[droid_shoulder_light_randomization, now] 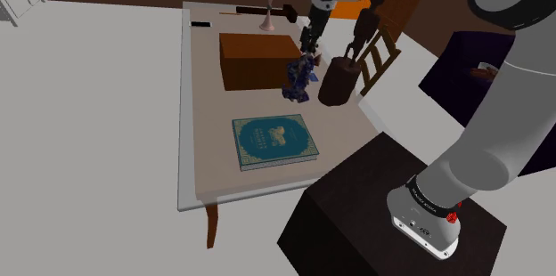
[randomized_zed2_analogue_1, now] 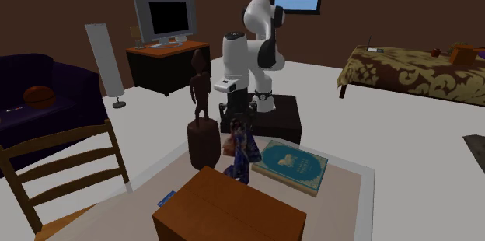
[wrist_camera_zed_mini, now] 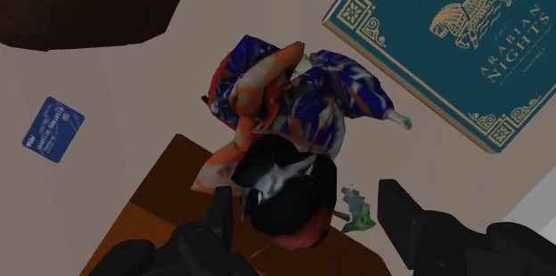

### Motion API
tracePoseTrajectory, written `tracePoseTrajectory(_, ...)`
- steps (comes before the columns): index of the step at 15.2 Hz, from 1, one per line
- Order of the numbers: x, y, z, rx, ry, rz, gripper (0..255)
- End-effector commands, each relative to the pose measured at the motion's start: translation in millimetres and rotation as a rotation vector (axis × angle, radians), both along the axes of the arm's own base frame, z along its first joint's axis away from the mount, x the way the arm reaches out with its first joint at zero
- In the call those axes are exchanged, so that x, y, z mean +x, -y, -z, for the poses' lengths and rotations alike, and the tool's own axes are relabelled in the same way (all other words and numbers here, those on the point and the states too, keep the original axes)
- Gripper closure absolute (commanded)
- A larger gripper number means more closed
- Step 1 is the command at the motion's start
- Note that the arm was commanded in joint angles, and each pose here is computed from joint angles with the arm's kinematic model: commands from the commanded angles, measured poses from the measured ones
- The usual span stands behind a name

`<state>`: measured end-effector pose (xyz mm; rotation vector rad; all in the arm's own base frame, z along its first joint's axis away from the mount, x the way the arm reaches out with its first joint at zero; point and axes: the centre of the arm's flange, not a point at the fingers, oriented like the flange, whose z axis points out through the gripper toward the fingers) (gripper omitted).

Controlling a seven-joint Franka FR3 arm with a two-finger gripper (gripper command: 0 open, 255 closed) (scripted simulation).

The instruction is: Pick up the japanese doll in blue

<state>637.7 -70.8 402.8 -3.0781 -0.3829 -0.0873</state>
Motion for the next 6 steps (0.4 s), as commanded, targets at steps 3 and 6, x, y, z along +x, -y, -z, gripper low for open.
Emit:
tracePoseTrajectory(3, -1, -1, -23, 0.0, 0.002, 0.0, 255)
tracePoseTrajectory(6, -1, -1, -29, 0.0, 0.002, 0.0, 255)
